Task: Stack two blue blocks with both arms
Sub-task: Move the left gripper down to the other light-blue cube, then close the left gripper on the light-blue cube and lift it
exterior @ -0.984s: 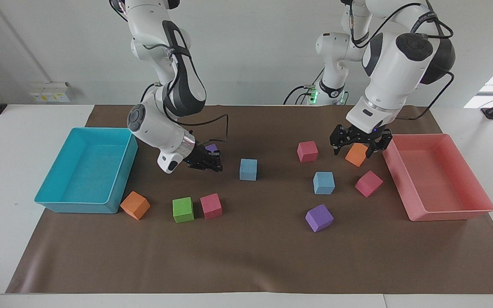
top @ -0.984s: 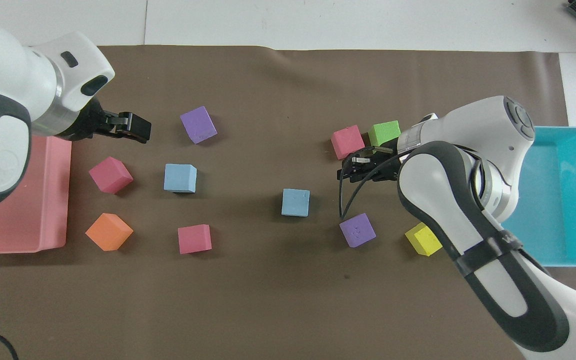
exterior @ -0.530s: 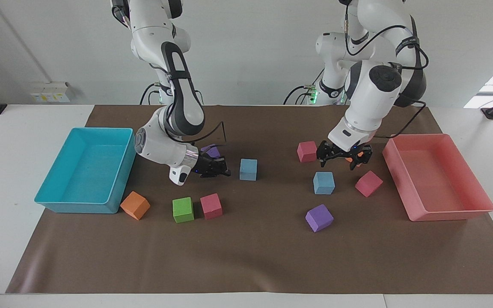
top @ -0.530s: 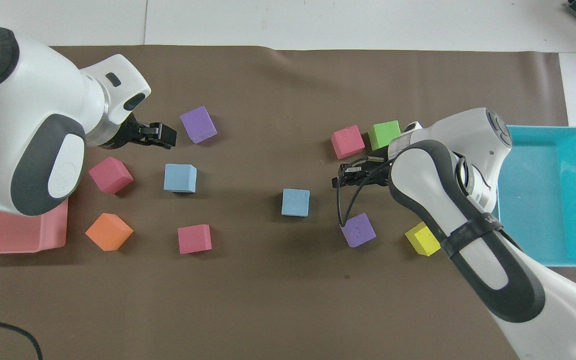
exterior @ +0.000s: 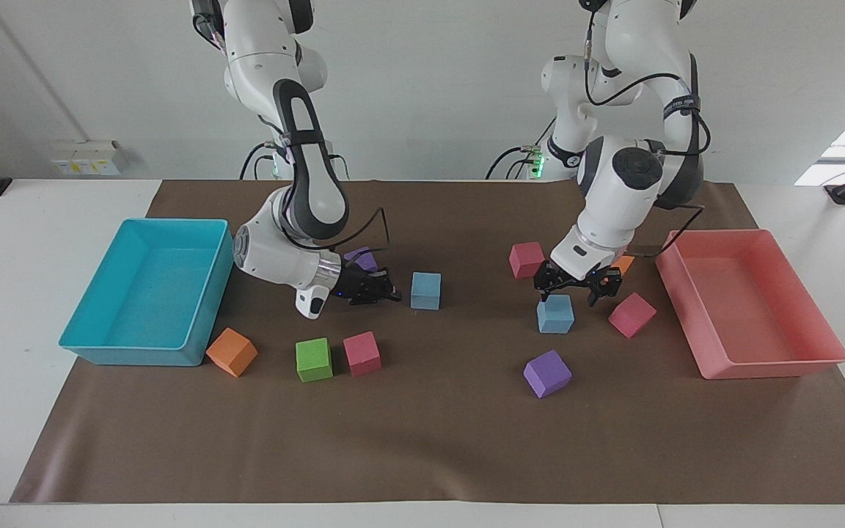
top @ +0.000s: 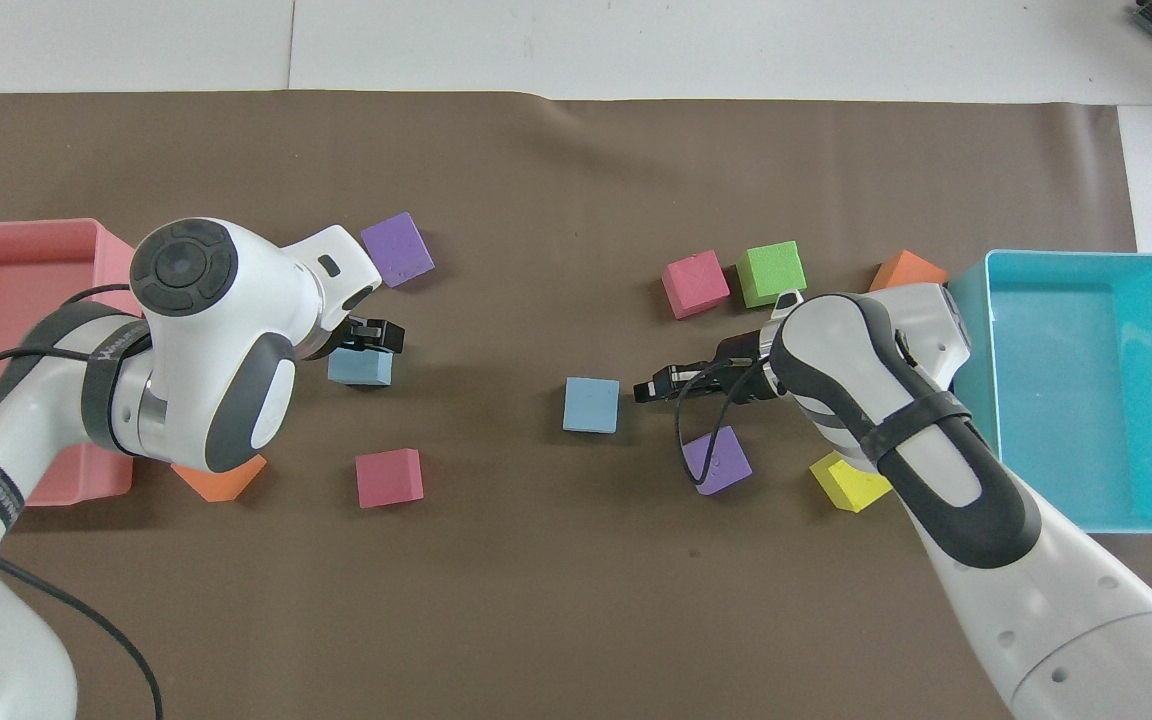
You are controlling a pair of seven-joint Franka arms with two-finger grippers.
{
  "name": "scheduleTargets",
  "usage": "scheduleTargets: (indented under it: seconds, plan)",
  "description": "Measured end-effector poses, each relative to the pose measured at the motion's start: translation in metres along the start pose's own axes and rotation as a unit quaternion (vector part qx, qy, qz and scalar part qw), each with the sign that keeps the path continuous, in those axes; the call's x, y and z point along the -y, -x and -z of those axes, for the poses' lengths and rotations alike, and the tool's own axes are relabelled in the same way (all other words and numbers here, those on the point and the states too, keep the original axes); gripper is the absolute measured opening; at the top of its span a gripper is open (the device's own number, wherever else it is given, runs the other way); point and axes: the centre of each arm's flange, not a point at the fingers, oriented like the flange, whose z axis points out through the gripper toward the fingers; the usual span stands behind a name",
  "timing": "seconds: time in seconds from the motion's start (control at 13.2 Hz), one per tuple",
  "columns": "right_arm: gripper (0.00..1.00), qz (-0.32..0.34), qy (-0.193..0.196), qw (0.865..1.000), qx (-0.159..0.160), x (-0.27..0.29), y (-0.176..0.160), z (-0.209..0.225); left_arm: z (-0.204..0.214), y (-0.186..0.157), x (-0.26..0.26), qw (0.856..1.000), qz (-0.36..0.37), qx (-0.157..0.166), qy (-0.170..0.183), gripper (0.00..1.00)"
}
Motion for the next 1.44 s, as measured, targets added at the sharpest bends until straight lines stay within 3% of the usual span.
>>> scheduleTargets:
  seconds: [0.91,0.98,1.13,1.21,1.44]
  plan:
    - [0.01,-0.002,0.005,1.000,0.003,-0.006,0.006,-0.006,-0.041,0.007,-0.001,1.000,0.010,-0.001,0.000,1.00]
    - [0.01,-0.002,0.005,1.000,0.002,-0.006,0.006,-0.006,-0.041,0.007,0.000,1.000,0.011,-0.001,0.000,0.92]
    - [0.01,-0.002,0.005,1.000,0.002,-0.006,0.006,-0.006,-0.040,0.007,0.000,1.000,0.011,-0.002,0.000,0.65]
    - [0.01,-0.002,0.005,1.000,0.003,-0.006,0.006,-0.006,-0.040,0.007,0.000,1.000,0.011,-0.002,0.000,0.59]
    - [0.01,-0.002,0.006,1.000,0.002,-0.006,0.006,-0.006,-0.035,0.005,0.000,1.000,0.011,-0.004,0.000,0.58]
